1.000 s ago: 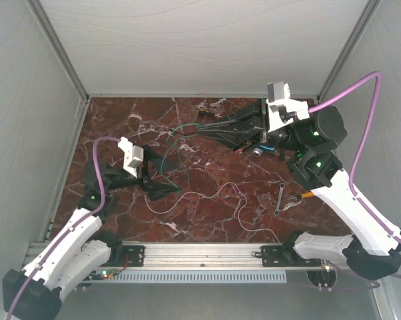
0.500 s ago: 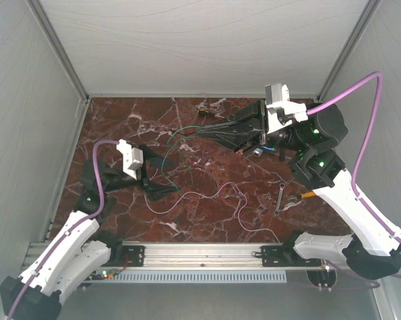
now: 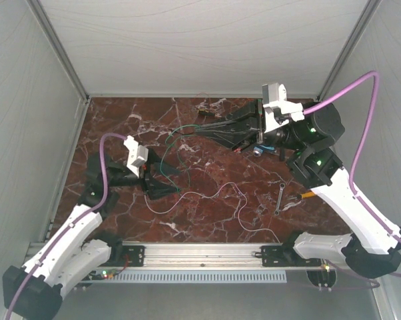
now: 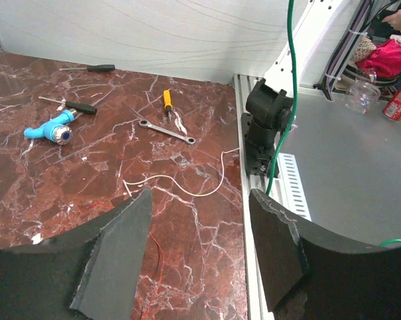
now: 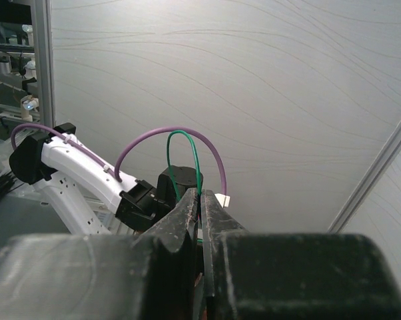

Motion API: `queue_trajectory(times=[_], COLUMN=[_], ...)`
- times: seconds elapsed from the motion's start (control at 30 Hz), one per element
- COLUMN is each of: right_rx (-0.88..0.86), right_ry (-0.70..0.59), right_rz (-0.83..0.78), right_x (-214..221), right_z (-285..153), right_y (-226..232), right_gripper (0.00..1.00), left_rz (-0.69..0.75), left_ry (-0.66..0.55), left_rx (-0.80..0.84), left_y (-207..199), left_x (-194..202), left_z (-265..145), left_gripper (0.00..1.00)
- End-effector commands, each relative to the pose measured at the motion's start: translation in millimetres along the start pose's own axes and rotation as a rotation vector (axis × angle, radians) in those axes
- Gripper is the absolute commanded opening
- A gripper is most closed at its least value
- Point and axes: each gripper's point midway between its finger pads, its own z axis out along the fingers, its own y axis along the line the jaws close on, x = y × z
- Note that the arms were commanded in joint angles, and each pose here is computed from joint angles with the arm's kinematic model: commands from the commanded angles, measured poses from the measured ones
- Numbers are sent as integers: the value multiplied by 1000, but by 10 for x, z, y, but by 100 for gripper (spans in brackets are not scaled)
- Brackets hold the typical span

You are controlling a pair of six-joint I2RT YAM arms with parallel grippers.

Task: Zip-tie the wires
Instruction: Straighten the cable at the center of the board.

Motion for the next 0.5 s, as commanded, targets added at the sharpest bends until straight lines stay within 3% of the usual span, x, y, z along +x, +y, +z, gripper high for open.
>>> queue_trajectory(times=[0.0, 0.17, 0.47], right_rx=[3, 16, 61], right_ry=[-59, -37, 24], right_rz=[-46, -58, -75], right_x=[-225, -184, -59], right_z=[39, 38, -65], right_y=[-13, -47, -69], right_gripper=[0, 0, 0], left_rz=[74, 87, 190], left_ry=[-36, -62, -127], left_rx=[56, -58, -264], left_y=[-103, 40, 196], left_x=[-216, -312, -482], left_z=[12, -5, -161], left_gripper=[62, 74, 66])
